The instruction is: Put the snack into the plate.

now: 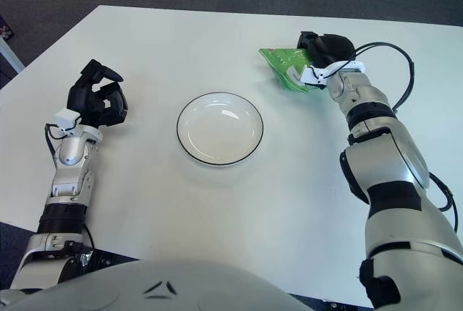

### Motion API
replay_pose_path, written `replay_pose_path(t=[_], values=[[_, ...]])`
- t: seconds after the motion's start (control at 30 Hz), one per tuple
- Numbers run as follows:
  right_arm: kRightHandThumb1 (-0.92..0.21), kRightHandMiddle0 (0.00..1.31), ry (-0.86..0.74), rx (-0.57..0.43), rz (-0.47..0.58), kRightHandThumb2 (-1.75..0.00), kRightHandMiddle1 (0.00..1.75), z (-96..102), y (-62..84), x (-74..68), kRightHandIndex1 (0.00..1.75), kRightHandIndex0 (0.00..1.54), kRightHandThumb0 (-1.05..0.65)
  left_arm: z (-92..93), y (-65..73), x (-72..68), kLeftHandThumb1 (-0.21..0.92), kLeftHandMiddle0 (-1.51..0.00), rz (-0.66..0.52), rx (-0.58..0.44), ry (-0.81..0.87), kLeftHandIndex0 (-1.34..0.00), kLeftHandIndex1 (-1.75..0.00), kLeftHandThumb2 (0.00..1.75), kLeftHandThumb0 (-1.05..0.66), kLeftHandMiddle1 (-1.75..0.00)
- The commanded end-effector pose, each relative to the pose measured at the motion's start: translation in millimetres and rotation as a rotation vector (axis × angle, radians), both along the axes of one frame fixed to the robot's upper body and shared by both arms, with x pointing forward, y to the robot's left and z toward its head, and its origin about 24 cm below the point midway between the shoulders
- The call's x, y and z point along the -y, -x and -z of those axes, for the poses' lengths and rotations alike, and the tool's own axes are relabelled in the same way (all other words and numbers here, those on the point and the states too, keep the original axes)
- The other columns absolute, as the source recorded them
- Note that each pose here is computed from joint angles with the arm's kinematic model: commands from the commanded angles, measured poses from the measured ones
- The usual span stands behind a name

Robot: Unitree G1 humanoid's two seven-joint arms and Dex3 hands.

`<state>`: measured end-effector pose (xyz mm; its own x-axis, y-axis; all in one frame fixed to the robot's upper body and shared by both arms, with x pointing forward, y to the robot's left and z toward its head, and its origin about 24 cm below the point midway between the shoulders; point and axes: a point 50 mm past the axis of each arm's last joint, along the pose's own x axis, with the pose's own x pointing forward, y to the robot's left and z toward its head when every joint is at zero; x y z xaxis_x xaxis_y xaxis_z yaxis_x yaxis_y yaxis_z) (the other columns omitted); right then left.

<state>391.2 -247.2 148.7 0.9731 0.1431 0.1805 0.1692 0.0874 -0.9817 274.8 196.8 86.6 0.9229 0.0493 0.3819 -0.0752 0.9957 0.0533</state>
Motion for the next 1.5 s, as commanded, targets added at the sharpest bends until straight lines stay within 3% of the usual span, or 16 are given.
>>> replay_pose_path(t=[0.0, 0.23, 0.37, 0.6, 0.73, 0.97, 1.07, 1.47], values=[[0.03, 0.7, -0.042, -0.031, -0.027, -1.62, 1.75, 12.5, 5.5, -0.3, 1.47, 0.93, 0.0, 88.2, 44.3, 9.3, 0.43, -1.11, -0.047, -0.34, 0.116, -0.52, -1.75, 1.17, -0.44, -1.75], [0.01, 0.66, -0.095, -0.008, -0.047, -1.63, 1.75, 5.1, 5.4, -0.1, 1.56, 0.9, 0.0, 89.3, 42.8, 10.4, 0.43, -1.11, -0.042, -0.341, 0.125, -0.52, -1.75, 1.18, -0.44, -1.75], [0.01, 0.64, -0.122, 0.064, -0.1, -1.63, 1.75, -21.1, 1.5, -5.9, 1.56, 0.9, 0.0, 90.4, 41.5, 11.3, 0.43, -1.12, -0.043, -0.344, 0.131, -0.53, -1.75, 1.18, -0.44, -1.75], [0.03, 0.65, -0.164, 0.128, -0.147, -1.65, 1.75, -40.0, 1.3, -12.5, 1.57, 0.92, 0.0, 91.6, 39.7, 12.1, 0.42, -1.13, -0.043, -0.348, 0.123, -0.53, -1.75, 1.18, -0.45, -1.75], [0.02, 0.64, -0.246, 0.2, -0.242, -1.67, 1.75, -59.7, 4.2, -26.8, 1.63, 0.9, 0.0, 92.6, 38.4, 11.3, 0.43, -1.11, -0.048, -0.359, 0.113, -0.52, -1.75, 1.18, -0.44, -1.75], [0.04, 0.66, -0.258, 0.255, -0.353, -1.71, 1.75, -75.6, 11.3, -45.1, 1.7, 0.88, 0.0, 92.9, 36.9, 11.0, 0.44, -1.1, -0.046, -0.361, 0.112, -0.51, -1.75, 1.16, -0.44, -1.75], [0.05, 0.67, -0.257, 0.287, -0.43, -1.72, 1.75, -84.4, 20.9, -58.6, 1.71, 0.88, 0.0, 92.8, 36.4, 10.9, 0.44, -1.1, -0.049, -0.363, 0.107, -0.51, -1.75, 1.16, -0.44, -1.75], [0.07, 0.68, -0.278, 0.326, -0.581, -1.75, 1.75, -95.3, 37.0, -85.1, 1.72, 0.89, 0.0, 93.2, 35.0, 11.6, 0.45, -1.09, -0.054, -0.373, 0.102, -0.51, -1.75, 1.15, -0.44, -1.75]])
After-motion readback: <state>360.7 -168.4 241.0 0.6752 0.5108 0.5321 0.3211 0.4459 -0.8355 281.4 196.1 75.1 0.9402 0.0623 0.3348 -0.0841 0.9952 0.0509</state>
